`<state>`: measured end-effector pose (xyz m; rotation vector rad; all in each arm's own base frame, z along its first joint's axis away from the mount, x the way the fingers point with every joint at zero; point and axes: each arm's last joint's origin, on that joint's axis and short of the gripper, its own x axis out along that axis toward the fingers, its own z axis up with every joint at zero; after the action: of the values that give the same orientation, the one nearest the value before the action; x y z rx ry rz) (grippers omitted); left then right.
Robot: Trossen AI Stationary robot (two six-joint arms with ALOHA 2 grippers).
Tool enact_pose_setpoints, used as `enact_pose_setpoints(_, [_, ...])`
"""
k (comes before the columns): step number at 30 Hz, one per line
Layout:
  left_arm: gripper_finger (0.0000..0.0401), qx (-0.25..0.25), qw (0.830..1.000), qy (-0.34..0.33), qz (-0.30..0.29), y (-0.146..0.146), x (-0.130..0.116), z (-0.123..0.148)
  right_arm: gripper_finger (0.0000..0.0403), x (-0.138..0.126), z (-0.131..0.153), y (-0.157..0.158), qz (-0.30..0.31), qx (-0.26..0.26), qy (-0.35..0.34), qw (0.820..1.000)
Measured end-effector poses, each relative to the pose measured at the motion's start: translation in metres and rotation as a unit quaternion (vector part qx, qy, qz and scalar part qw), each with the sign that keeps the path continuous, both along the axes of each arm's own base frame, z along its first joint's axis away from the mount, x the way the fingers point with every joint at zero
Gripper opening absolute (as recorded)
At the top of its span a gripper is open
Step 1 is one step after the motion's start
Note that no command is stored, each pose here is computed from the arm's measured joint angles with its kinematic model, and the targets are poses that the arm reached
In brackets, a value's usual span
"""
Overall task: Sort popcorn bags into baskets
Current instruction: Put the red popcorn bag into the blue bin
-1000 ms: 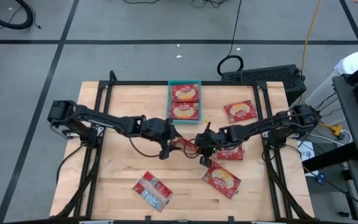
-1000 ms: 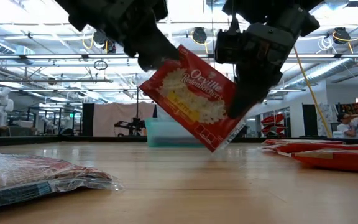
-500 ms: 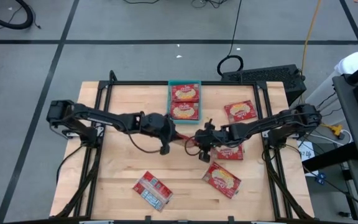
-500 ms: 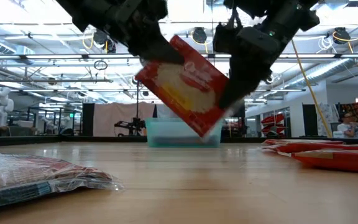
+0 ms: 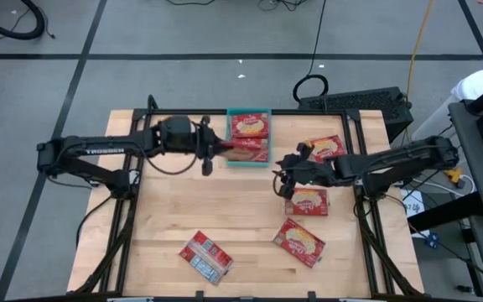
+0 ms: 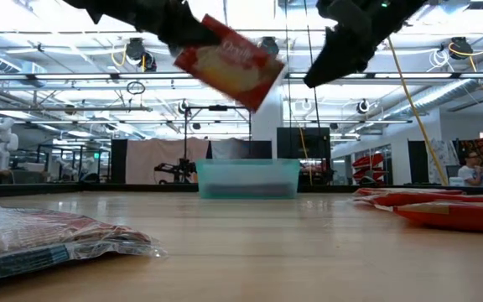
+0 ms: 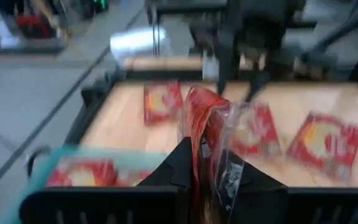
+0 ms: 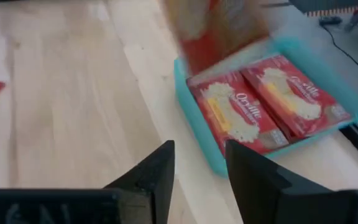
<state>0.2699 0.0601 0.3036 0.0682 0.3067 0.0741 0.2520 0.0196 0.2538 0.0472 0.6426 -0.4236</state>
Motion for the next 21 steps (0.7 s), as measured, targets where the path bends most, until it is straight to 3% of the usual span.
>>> enact_pose_setpoints(4, [0.0020, -0.005, 0.997, -0.070, -0.018, 0.008, 0.000, -0.005, 0.0131, -0.001, -0.011, 0.004, 0.006, -0.002, -0.043, 0.999])
enact_pose_setpoints(11, [0.0027, -0.026, 0.987, -0.158, 0.024, 0.024, 0.000, -0.045, 0.0130, -0.008, -0.036, 0.011, 0.014, 0.003, -0.078, 0.997])
enact_pose_setpoints(18, [0.0026, -0.045, 0.989, -0.130, 0.063, 0.045, 0.015, -0.088, 0.0130, -0.014, -0.047, 0.013, -0.002, -0.008, -0.072, 0.997])
enact_pose_setpoints(21, [0.0020, -0.077, 0.986, -0.125, 0.074, 0.052, 0.021, -0.104, 0.0130, -0.015, -0.048, 0.013, -0.011, -0.013, -0.073, 0.997])
